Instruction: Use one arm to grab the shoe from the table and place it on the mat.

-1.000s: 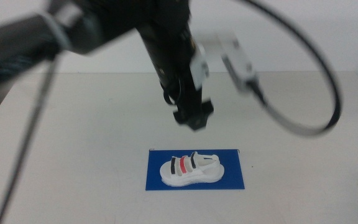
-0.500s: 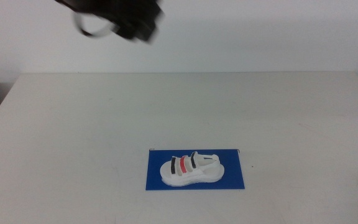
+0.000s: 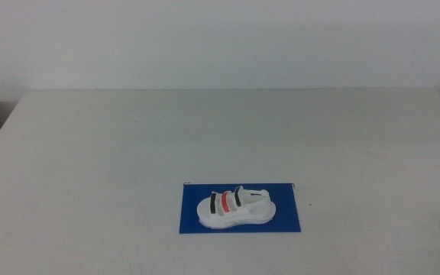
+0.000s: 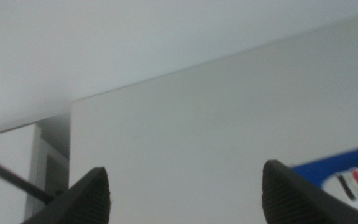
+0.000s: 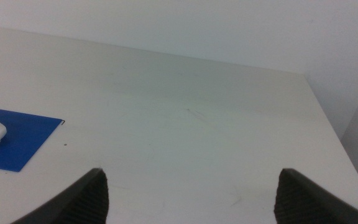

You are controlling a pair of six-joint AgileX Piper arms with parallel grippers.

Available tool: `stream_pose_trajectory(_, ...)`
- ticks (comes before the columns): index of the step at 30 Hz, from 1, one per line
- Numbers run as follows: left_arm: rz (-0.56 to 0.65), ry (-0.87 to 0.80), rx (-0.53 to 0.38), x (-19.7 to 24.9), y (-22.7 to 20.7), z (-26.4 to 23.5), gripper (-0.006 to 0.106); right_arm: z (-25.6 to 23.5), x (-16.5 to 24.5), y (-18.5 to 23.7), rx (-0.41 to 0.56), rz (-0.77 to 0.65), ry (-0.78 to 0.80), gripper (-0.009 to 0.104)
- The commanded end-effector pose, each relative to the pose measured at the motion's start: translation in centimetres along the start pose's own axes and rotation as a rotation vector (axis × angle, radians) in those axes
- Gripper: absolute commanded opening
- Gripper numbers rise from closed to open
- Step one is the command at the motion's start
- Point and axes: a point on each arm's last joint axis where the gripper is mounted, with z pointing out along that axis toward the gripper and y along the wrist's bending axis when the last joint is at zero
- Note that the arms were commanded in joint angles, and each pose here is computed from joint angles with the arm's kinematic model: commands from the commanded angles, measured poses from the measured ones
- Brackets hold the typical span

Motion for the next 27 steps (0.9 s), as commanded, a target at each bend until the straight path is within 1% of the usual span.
stream_pose_trajectory(1,-0.056,-0.145,-0.008,1.6,0.6,-0.5,0.080,0.0,-0.5,0.0,0.003,-0.022,-0.064,0.078)
stream_pose_trajectory(2,-0.077,-0.173,-0.026,3.0,0.9,-0.8,0.080,0.0,-0.5,0.0,0.003,-0.022,-0.064,0.078)
stream_pose_trajectory(7,-0.158,-0.281,-0.056,9.9,0.4,-0.6,0.080,0.0,-0.5,0.0,0.003,-0.022,-0.064,0.078)
stream_pose_trajectory(10,-0.213,-0.360,-0.079,14.7,-0.4,0.6,0.080,0.0,-0.5,0.0,0.003,-0.022,-0.064,0.078)
stream_pose_trajectory(15,-0.256,-0.445,-0.092,21.1,-1.7,2.2,0.080,0.0,-0.5,0.0,0.003,-0.022,-0.064,0.078)
stream_pose_trajectory(19,-0.256,-0.504,-0.100,24.3,-2.4,3.0,0.080,0.0,-0.5,0.0,0.003,-0.022,-0.064,0.078)
stream_pose_trajectory(21,-0.256,-0.502,-0.100,25.5,-2.7,3.6,0.080,0.0,-0.5,0.0,0.003,-0.022,-0.064,0.078)
stream_pose_trajectory(27,-0.259,-0.458,-0.096,27.0,-3.0,4.6,0.080,0.0,-0.5,0.0,0.003,-0.022,-0.064,0.078)
